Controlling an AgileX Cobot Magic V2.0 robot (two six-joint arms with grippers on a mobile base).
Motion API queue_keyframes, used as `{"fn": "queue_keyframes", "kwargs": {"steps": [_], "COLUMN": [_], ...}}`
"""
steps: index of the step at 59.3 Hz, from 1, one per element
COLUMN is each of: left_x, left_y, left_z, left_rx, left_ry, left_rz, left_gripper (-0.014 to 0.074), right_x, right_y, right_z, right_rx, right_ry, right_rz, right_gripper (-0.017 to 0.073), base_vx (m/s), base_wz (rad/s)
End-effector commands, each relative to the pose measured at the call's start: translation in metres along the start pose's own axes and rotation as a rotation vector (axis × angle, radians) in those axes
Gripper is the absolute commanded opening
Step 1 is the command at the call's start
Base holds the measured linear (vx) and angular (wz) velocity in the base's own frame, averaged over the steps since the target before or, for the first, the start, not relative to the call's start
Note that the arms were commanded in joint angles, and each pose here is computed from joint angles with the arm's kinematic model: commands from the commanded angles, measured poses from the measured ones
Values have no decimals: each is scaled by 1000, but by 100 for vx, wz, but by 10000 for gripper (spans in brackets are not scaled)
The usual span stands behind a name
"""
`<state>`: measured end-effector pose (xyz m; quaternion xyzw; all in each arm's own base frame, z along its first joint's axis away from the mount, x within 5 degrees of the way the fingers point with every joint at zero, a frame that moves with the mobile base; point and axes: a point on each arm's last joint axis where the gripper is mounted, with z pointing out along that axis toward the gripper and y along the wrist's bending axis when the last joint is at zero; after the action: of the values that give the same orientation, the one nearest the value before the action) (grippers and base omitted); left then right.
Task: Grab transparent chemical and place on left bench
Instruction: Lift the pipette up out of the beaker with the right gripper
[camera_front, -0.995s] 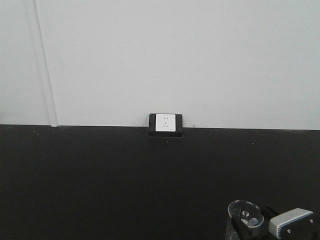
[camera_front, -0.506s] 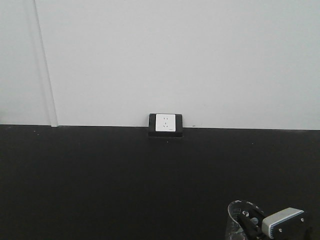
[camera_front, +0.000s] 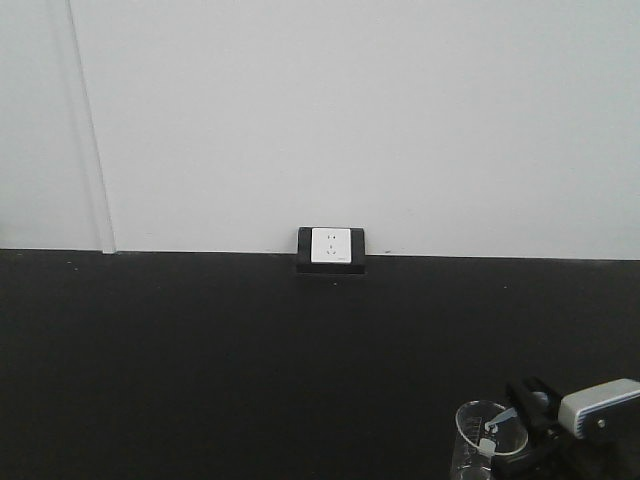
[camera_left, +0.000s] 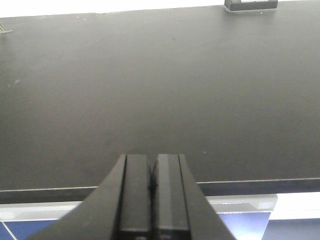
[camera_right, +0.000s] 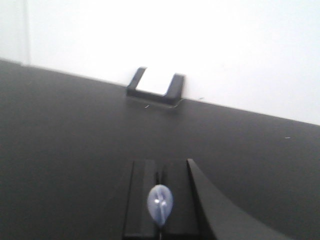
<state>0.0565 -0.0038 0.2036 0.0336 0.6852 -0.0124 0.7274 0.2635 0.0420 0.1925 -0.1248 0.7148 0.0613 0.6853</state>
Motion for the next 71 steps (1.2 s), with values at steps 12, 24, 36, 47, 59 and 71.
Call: {"fn": "queue_keyframes", "kwargs": {"steps": [12,24,36,47,59,71], "left_x": [-3,-3,-3,-3,-3,-3], "left_y": [0,0,0,0,0,0], "left_z": [-1,-1,-1,-1,-1,-1], "left_rx": [-2,-2,-2,-2,-2,-2], "left_ry": [-81,-81,-81,-81,-81,-81], "left_rz": [-9,-9,-9,-9,-9,-9], "left_gripper": [-3,-3,-3,-3,-3,-3], "right_x": [-83,-117,-132,-145,-147,-147], "right_y": [-14,-15,-12,-10,-9,-9], "right_z": [-31,-68,-107,-129,-139,-139], "right_rx": [109,149,173,180,186,185], "right_ry": [129,186,190,113,110,110], "right_rz": [87,91,98,93,96,95], "right_gripper": [-3,-3,-3,-3,-3,-3], "base_vx": [0,0,0,0,0,0], "base_wz": [0,0,0,0,0,0]}}
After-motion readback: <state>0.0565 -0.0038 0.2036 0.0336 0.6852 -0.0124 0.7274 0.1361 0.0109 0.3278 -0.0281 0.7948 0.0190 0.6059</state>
